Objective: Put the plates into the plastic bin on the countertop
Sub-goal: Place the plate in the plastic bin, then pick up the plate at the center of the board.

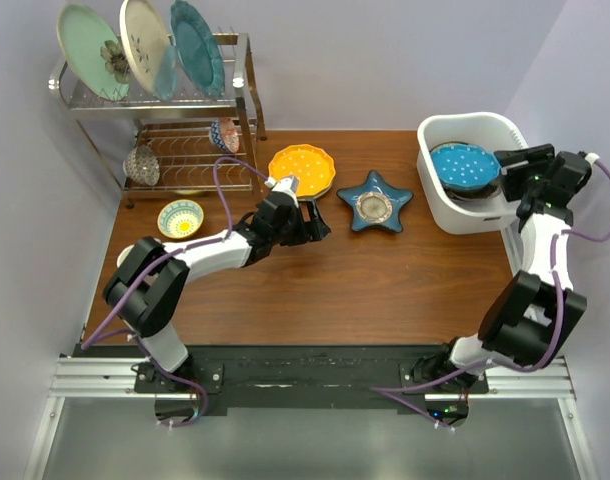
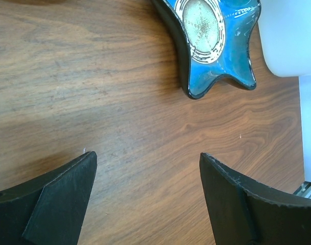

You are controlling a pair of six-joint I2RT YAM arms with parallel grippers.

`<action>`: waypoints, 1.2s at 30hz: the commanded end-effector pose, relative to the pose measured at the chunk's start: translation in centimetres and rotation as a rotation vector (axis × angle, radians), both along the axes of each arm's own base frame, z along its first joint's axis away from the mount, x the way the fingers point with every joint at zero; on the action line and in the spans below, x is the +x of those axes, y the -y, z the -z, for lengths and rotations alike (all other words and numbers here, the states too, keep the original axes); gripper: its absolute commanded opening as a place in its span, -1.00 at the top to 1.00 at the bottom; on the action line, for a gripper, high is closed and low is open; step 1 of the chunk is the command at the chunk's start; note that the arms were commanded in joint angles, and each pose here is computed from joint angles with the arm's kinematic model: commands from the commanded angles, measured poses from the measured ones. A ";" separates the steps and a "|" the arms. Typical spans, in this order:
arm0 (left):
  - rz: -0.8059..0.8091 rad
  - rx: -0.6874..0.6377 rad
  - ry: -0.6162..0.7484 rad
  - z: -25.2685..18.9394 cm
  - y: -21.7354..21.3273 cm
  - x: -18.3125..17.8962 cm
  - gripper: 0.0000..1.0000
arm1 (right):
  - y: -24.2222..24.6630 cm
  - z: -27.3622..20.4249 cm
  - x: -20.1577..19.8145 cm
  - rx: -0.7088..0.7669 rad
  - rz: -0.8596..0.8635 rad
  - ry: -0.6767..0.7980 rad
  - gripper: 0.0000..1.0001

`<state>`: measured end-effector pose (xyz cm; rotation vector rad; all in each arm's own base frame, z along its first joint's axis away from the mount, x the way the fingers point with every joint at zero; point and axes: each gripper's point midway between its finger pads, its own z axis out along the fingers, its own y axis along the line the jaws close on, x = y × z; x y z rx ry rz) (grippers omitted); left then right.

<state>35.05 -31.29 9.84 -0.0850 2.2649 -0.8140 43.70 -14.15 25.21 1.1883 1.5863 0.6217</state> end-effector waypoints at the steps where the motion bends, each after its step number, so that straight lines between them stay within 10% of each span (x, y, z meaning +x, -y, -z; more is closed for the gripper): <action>1: 0.009 -0.044 0.059 -2.2 0.1 0.2 -0.72 | -2.0 -4.1 -1.6 -0.071 -0.043 0.100 -0.35; 36: 0.085 -0.151 0.058 -2.3 7.3 2.2 -0.73 | -16.9 -0.5 -10.2 -0.065 -0.527 0.024 -0.49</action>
